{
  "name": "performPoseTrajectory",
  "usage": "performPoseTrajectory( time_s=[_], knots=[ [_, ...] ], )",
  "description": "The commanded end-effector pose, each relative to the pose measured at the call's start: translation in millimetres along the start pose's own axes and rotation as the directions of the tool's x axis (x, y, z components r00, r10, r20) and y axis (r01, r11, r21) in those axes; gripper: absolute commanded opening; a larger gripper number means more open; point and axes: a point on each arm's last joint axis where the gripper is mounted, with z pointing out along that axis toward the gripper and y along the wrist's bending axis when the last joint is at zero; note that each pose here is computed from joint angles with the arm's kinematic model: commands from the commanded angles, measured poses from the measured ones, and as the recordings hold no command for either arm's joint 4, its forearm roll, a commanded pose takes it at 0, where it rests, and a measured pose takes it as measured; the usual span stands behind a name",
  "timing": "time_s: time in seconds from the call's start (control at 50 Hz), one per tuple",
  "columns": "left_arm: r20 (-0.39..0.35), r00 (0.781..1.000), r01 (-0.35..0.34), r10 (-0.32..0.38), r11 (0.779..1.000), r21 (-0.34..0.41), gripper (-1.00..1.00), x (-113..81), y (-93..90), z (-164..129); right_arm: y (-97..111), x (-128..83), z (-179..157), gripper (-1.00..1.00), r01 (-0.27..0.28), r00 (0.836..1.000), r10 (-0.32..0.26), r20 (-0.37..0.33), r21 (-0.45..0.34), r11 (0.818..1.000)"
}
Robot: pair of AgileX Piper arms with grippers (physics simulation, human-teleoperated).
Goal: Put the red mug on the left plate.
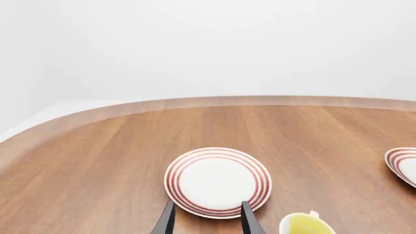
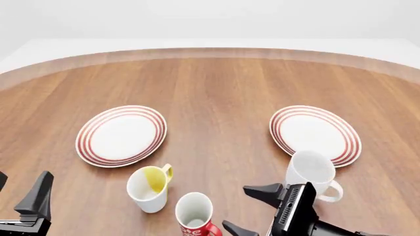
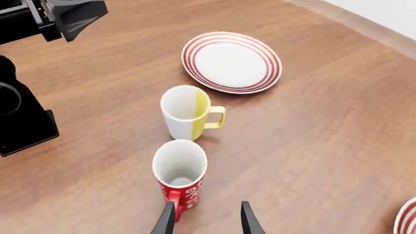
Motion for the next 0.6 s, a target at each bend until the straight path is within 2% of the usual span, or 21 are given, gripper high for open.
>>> performPoseTrajectory(
  time_s=[0.02, 0.6],
  knots=[
    [0.0, 1.0, 0.0, 0.0, 1.0, 0.0, 1.0, 0.0, 0.0, 0, 9, 3, 9, 1.0, 0.002, 1.0, -0.003, -0.027, -0.045, 0.999],
    [0.0, 1.0, 0.0, 0.0, 1.0, 0.0, 1.0, 0.0, 0.0, 0, 18, 22, 35, 1.0, -0.003, 0.994, -0.005, -0.105, -0.079, 0.997]
  ],
)
